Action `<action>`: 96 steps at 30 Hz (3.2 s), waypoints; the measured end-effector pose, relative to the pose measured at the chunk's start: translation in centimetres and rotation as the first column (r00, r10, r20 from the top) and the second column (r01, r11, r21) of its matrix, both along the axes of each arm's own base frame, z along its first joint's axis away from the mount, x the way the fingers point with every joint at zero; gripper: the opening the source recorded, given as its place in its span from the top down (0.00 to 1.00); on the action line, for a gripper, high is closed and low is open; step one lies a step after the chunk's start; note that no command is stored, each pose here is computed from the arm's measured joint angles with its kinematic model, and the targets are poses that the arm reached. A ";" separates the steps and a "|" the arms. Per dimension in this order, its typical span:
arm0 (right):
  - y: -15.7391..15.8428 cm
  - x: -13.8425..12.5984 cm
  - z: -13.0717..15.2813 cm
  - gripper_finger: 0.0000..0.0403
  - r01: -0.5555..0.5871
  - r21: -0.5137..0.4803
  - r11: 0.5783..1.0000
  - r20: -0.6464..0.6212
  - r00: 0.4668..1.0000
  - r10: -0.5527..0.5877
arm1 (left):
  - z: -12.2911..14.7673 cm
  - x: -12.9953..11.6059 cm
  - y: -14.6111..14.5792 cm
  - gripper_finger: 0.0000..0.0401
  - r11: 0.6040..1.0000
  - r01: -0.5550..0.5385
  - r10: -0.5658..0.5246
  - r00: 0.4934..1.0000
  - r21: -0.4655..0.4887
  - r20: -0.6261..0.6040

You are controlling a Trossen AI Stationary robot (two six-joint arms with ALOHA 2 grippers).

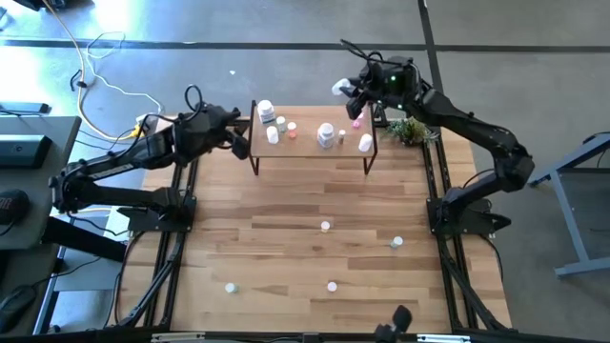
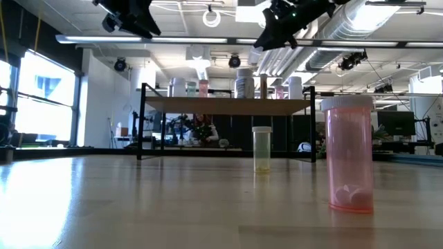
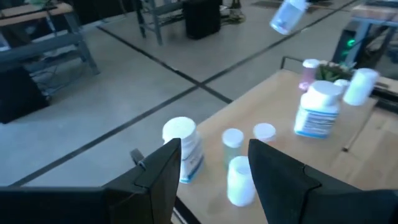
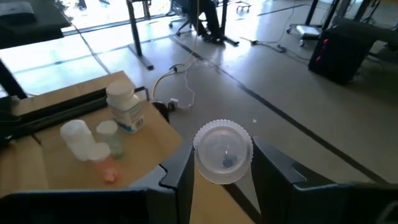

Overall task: Pick and place medicine bottles onto shelf by color
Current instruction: Put the transparent pill bottle on the shelf, then put the left blue pill bottle on the shelf

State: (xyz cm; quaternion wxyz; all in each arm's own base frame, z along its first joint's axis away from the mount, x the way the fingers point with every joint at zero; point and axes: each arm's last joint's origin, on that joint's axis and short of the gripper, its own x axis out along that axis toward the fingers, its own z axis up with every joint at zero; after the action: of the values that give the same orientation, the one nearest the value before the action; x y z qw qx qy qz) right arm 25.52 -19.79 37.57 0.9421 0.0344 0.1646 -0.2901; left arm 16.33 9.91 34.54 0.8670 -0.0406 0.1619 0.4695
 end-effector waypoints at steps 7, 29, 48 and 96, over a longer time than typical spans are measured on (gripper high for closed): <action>0.2 1.9 -2.8 0.73 -0.064 0.111 0.992 -0.097 0.992 0.075 | -0.6 0.4 0.9 0.55 0.999 -0.028 0.027 0.999 -0.024 -0.025; 0.5 1.7 -6.4 0.73 0.006 0.263 0.965 -0.344 0.935 0.088 | -1.9 1.6 1.9 0.55 0.996 -0.012 0.007 0.999 -0.090 -0.050; 0.1 2.1 -6.8 0.58 0.028 0.258 0.966 -0.357 0.931 0.069 | -1.9 1.6 1.9 0.55 0.995 0.009 -0.014 0.999 -0.098 -0.046; 13.1 0.9 1.8 0.55 -0.036 0.280 0.959 0.059 0.998 0.021 | -6.1 3.1 -11.9 0.42 0.542 0.543 -0.722 0.691 -0.641 -0.024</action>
State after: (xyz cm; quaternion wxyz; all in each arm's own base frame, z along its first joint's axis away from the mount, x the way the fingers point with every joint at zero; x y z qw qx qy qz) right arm 26.40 -6.70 39.35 0.9359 0.1735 0.1786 -0.2491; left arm 19.44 -1.97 28.43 0.8864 -0.1764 0.4256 0.0456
